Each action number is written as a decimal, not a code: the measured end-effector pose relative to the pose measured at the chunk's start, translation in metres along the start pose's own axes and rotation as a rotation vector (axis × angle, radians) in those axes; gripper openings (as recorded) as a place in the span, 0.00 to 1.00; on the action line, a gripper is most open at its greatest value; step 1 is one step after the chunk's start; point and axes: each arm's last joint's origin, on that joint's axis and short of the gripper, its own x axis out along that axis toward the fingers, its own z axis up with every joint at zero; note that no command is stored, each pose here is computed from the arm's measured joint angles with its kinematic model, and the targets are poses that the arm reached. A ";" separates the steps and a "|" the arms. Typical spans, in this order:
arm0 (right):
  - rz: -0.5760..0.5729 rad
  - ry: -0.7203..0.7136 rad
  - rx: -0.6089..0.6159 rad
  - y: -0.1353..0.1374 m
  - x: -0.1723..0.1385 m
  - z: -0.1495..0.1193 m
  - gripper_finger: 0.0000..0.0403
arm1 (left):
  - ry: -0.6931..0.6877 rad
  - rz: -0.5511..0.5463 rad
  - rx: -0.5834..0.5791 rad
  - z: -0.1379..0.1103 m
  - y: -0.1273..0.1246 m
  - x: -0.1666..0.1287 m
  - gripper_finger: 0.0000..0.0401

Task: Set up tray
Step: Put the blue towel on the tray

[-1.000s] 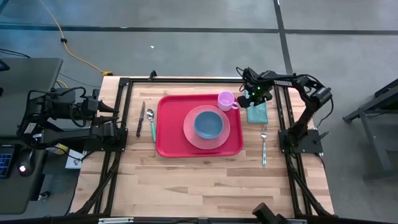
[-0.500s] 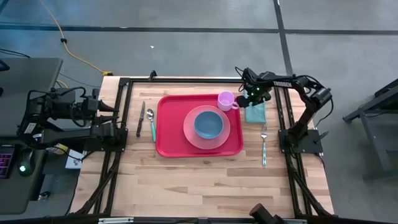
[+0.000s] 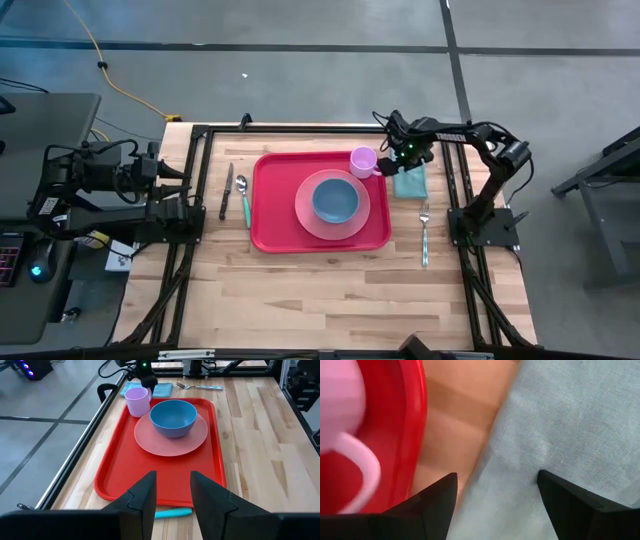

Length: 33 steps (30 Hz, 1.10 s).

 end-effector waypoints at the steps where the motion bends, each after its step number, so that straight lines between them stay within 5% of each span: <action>1: -0.004 0.013 0.003 0.000 0.001 -0.001 0.65 | 0.000 0.000 0.000 0.000 0.000 0.000 0.38; 13: -0.052 0.055 0.019 0.006 0.008 -0.002 0.60 | -0.002 -0.014 0.000 0.000 0.000 0.000 0.38; 27: -0.038 0.066 0.013 0.007 0.008 -0.002 0.32 | -0.003 -0.017 -0.001 0.000 0.000 0.000 0.38; 33: 0.009 0.083 -0.026 0.008 0.008 -0.002 0.31 | -0.002 -0.018 -0.001 0.000 -0.001 0.000 0.38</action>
